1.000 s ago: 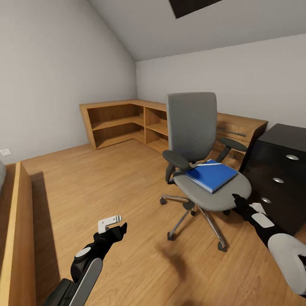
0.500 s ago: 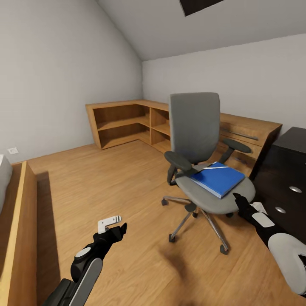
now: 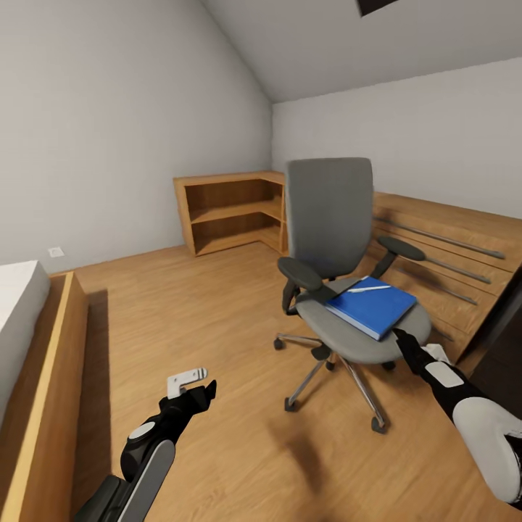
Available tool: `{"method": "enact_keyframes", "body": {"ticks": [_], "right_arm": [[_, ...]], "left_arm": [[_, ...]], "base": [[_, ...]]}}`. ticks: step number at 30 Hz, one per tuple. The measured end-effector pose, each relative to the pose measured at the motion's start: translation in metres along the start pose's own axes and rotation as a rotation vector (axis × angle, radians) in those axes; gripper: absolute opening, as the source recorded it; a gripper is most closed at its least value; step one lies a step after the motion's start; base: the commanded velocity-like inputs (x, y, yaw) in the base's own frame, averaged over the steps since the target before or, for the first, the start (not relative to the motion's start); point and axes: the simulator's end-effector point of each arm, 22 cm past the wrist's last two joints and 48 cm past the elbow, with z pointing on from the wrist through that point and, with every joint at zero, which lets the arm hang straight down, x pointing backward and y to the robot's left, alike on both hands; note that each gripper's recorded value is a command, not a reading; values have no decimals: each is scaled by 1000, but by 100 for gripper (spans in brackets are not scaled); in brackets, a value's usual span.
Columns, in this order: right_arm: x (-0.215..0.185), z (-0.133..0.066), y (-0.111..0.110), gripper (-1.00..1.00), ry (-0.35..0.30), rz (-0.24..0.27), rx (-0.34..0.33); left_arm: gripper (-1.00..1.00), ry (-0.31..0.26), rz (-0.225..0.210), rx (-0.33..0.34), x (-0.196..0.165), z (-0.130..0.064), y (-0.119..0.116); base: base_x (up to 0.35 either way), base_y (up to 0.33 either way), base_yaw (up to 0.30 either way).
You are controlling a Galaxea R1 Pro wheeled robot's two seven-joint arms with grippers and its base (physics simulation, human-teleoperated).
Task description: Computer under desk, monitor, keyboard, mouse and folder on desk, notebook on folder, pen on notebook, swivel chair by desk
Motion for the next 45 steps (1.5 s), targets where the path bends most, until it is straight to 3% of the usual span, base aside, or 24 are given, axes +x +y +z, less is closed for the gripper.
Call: {"method": "enact_keyframes", "body": {"ticks": [21, 27, 45], "right_arm": [[0, 0, -1, 100, 1, 0, 2], [-1, 0, 0, 100, 0, 0, 1], [-2, 0, -1, 100, -4, 2, 3]], "left_arm": [[100, 5, 2, 0, 3, 1, 0], [100, 10, 21, 20, 8, -1, -11], [100, 11, 23, 22, 8, -1, -12]], "base": [[16, -2, 1], [278, 0, 0], [291, 11, 0]]}}
